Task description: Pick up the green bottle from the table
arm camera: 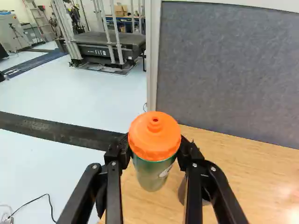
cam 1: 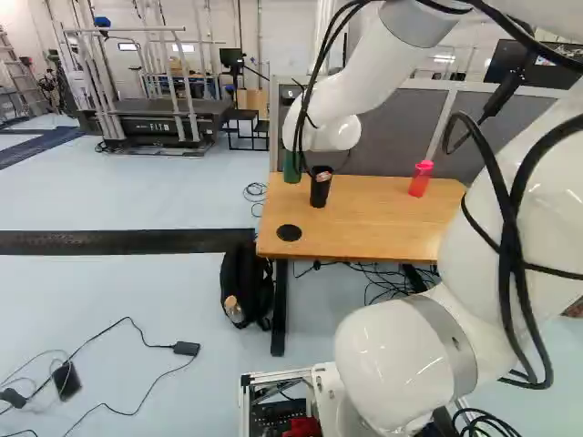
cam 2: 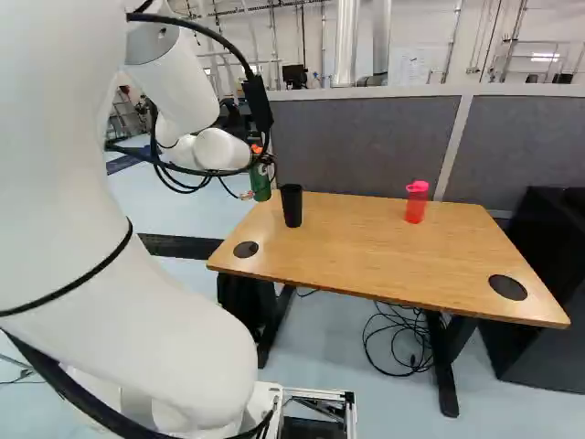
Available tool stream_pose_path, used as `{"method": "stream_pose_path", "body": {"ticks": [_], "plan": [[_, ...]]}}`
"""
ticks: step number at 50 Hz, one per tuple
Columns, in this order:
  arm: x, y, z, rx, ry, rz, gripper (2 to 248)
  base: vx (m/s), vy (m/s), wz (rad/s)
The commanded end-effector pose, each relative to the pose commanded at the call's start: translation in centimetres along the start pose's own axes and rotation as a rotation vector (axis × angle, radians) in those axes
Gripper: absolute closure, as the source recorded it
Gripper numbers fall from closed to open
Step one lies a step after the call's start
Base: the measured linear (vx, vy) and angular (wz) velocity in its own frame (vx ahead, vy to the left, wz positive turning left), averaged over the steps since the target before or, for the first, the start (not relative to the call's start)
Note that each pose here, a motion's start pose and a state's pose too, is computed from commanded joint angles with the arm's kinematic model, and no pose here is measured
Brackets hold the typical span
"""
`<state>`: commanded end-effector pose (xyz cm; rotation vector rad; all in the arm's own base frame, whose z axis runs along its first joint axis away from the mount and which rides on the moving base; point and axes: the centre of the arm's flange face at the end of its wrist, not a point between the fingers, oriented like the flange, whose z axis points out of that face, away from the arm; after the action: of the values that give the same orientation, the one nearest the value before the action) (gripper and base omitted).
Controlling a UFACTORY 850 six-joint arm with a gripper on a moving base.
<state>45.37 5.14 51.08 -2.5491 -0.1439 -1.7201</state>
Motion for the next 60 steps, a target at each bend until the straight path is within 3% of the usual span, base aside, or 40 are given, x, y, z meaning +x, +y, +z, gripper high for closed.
{"method": "stream_pose_path", "body": {"ticks": [38,60], "plan": [[0.00,0.00,0.00,0.000,0.000,0.000,129,-0.013,-0.001,0.002],[0.00,0.00,0.00,0.000,0.000,0.000,129,-0.098,-0.002,0.009]]}}
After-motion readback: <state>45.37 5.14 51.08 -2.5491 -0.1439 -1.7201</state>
